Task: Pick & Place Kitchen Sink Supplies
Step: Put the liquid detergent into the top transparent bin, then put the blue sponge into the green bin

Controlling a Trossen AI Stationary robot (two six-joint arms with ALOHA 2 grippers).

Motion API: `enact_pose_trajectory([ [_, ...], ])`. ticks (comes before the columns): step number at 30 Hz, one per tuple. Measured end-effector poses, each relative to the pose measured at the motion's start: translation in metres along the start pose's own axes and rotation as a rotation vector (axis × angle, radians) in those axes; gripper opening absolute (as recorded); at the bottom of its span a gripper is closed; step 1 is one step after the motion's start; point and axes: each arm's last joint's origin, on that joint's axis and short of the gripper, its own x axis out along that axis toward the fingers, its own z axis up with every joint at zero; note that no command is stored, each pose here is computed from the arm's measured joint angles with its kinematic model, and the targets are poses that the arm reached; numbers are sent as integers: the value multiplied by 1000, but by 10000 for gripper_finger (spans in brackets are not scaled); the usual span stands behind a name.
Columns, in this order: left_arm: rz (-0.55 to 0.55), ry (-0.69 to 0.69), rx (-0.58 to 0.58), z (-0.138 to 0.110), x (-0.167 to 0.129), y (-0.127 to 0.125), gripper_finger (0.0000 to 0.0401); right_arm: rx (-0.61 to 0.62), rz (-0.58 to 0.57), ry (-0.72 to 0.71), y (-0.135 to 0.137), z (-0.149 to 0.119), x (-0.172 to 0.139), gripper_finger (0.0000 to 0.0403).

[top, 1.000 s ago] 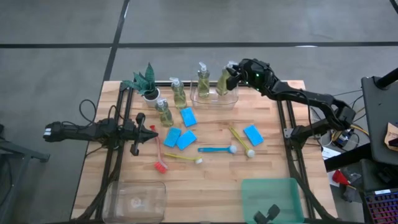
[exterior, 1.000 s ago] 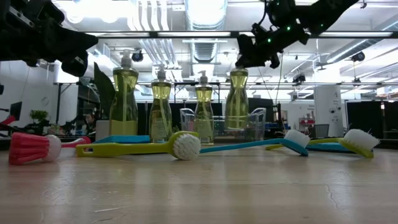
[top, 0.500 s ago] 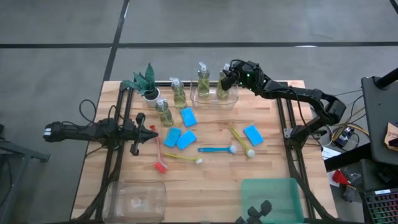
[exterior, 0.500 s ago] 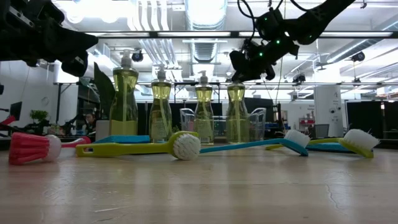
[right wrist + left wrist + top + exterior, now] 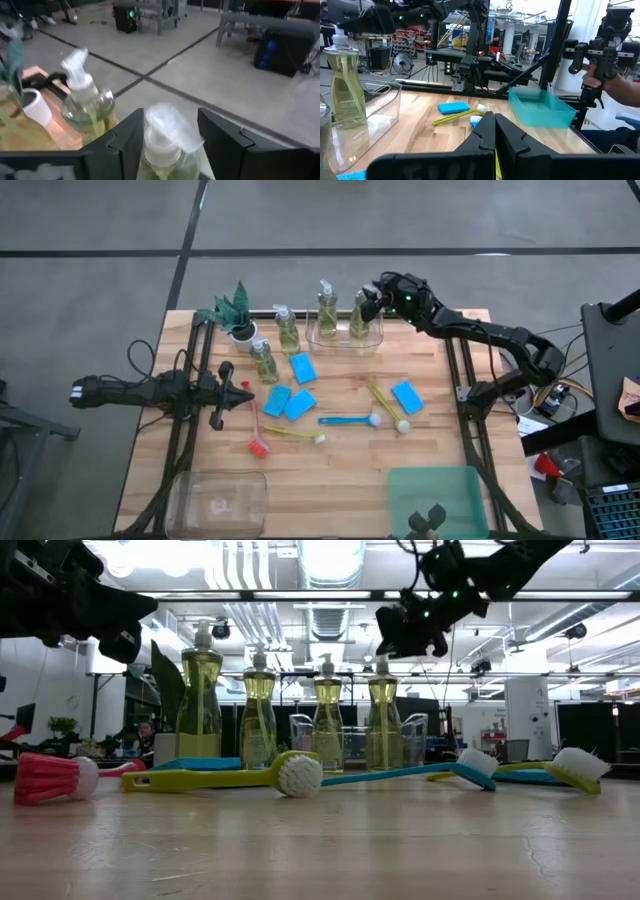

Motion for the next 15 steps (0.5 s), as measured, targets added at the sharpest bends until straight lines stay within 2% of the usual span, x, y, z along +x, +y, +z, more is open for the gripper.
enact_pose_trajectory([
  [5, 0, 0, 0, 0, 0, 0, 0, -33, 9, -57, -1, 14, -16, 202],
  [8, 0, 0, 0, 0, 0, 0, 0, -23, 78, -97, 0, 24, -26, 206],
  [12, 0, 0, 0, 0, 0, 0, 0, -39, 287, -101, 8, 27, -33, 206],
  [15, 0, 0, 0, 0, 0, 0, 0, -110, 509, -118, 18, 28, -37, 203],
])
